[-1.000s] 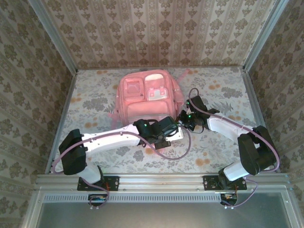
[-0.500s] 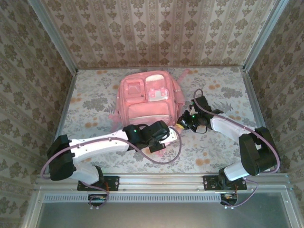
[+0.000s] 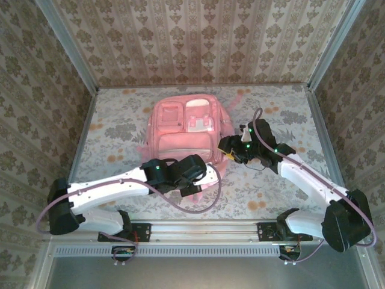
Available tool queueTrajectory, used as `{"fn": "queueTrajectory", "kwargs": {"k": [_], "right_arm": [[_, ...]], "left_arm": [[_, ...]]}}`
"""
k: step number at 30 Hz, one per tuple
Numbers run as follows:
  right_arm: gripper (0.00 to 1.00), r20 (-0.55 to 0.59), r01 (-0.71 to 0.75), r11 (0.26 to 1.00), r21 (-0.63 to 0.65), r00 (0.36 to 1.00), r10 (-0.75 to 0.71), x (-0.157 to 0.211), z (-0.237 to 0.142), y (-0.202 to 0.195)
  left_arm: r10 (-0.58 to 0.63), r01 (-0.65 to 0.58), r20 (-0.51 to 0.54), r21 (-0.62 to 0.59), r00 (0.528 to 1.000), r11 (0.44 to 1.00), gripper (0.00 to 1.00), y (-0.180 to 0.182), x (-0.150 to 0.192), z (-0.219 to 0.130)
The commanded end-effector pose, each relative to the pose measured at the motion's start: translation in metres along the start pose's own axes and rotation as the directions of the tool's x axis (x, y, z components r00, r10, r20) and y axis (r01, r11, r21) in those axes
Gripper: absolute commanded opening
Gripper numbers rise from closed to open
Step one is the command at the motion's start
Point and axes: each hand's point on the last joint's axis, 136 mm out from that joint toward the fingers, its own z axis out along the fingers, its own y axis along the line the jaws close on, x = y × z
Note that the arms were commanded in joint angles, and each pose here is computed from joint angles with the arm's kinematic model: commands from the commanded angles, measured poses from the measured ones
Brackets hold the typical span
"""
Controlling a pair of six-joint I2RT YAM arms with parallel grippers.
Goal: Pack the student bag
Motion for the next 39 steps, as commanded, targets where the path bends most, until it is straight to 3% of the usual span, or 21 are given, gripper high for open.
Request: {"fn": "queueTrajectory", "kwargs": {"k": [1, 5, 9, 14, 17, 21, 23, 24, 28, 31, 36, 39], "right_arm": [[0.52, -0.077, -0.018, 0.998, 0.058, 0.997, 0.022, 0.024, 0.009, -0.011], [0.59, -0.016, 0.066, 0.985, 0.162, 0.998, -0.064, 0.006, 0.011, -0.022], [0.67, 0.026, 0.2, 0.924, 0.325, 0.975, -0.22, -0.032, 0.012, -0.022], [0.67, -0.033, 0.276, 0.839, 0.468, 0.955, -0.295, -0.06, 0.038, -0.039], [0.72, -0.068, 0.31, 0.784, 0.538, 0.943, -0.326, -0.074, 0.055, -0.054], [0.75, -0.123, 0.338, 0.783, 0.523, 0.939, -0.322, -0.084, 0.092, -0.06], [0.66, -0.131, 0.326, 0.802, 0.501, 0.944, -0.302, -0.088, 0.111, -0.06], [0.56, -0.11, 0.31, 0.807, 0.502, 0.949, -0.296, -0.093, 0.116, -0.059], [0.03, 0.053, 0.132, 0.884, 0.448, 0.983, -0.174, -0.12, 0.119, -0.064], [0.0, 0.2, -0.042, 0.918, 0.394, 0.979, -0.041, -0.143, 0.099, -0.081], [0.0, 0.37, -0.177, 0.909, 0.376, 0.929, 0.028, -0.162, 0.047, -0.104], [0.01, 0.352, -0.152, 0.926, 0.346, 0.936, 0.022, -0.16, 0.042, -0.1]], "left_arm": [[0.012, -0.011, 0.063, -0.007, 0.998, 1.0, 0.0, 0.001, -0.007, -0.017], [0.01, -0.012, 0.051, 0.024, 0.999, 1.0, 0.0, -0.006, -0.001, -0.015], [0.001, -0.004, 0.051, 0.061, 0.999, 0.998, 0.0, -0.017, 0.007, -0.013], [0.013, -0.014, 0.013, 0.094, 1.0, 0.996, 0.0, -0.026, 0.023, -0.011], [0.022, -0.022, 0.002, 0.091, 1.0, 0.996, 0.0, -0.027, 0.032, -0.012], [0.044, -0.044, -0.003, 0.077, 0.999, 0.996, 0.0, -0.025, 0.04, -0.014], [0.054, -0.053, -0.006, 0.072, 0.999, 0.996, 0.0, -0.023, 0.041, -0.012], [0.057, -0.056, -0.014, 0.066, 0.998, 0.996, 0.0, -0.021, 0.043, -0.01], [0.045, -0.045, -0.017, 0.026, 0.999, 0.999, 0.0, -0.006, 0.041, -0.003], [0.007, -0.007, -0.01, -0.005, 1.0, 1.0, 0.0, 0.012, 0.037, 0.002], [-0.017, 0.017, 0.01, -0.037, 1.0, 0.999, 0.0, 0.033, 0.026, 0.008], [-0.015, 0.015, 0.016, -0.015, 1.0, 1.0, 0.0, 0.031, 0.018, 0.014]]}}
